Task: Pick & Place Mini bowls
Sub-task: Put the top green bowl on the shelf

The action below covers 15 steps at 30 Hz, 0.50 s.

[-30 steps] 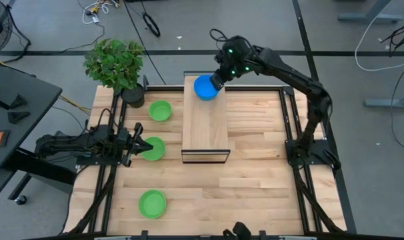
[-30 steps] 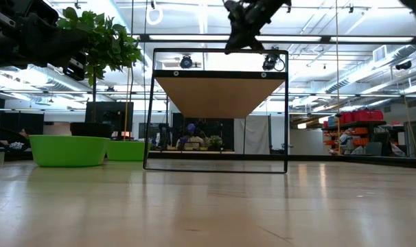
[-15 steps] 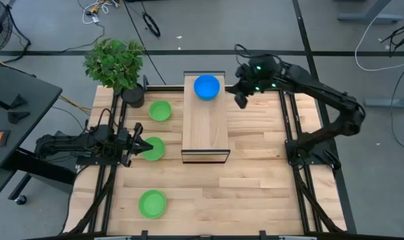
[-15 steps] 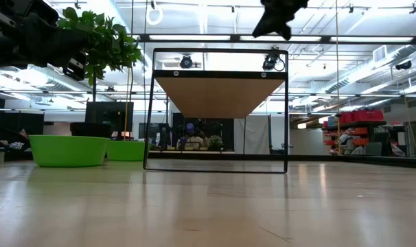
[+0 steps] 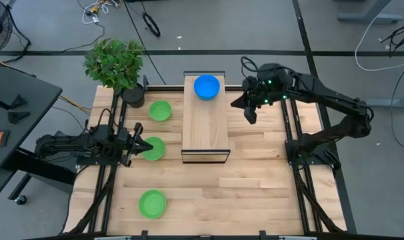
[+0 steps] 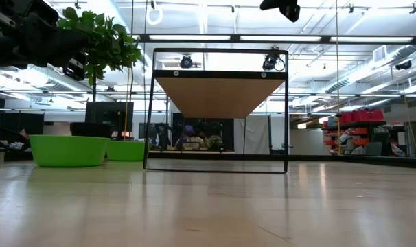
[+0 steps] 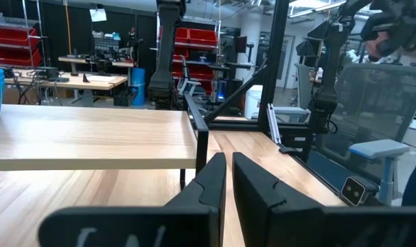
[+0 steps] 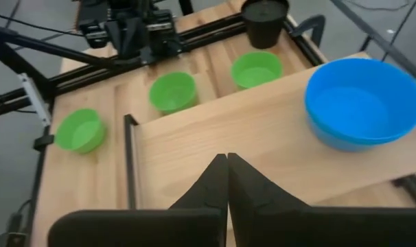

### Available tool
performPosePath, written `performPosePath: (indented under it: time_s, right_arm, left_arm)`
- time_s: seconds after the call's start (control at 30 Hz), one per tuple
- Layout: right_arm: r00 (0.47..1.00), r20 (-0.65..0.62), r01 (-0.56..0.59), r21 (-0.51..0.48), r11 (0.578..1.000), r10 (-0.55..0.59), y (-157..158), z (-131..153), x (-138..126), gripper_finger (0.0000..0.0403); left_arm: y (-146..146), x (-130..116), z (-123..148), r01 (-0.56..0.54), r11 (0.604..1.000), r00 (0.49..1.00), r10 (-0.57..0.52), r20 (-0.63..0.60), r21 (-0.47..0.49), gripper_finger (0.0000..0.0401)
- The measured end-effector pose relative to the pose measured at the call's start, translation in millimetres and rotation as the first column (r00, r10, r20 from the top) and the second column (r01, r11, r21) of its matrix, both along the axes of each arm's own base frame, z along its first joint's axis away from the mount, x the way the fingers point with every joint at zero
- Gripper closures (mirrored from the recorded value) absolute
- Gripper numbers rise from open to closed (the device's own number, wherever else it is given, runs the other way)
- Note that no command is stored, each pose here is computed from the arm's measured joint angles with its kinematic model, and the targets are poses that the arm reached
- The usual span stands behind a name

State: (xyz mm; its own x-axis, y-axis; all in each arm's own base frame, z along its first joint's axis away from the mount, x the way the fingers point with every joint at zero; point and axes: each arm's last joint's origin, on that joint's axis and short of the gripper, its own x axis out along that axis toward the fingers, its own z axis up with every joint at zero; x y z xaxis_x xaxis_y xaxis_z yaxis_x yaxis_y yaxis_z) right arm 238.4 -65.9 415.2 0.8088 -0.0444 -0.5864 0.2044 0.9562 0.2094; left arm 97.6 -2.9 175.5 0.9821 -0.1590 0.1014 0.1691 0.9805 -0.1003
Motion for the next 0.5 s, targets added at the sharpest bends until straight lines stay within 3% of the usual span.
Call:
performPosePath:
  time_s: [0.5]
  right_arm:
    - [0.998, -0.011, -0.054, -0.009, 0.999, 0.054, 19.0, 11.0, -29.8, 0.0397]
  left_arm:
    - [0.0, 0.0, 0.1, 0.000, 1.000, 1.000, 0.000, 0.000, 0.000, 0.0371]
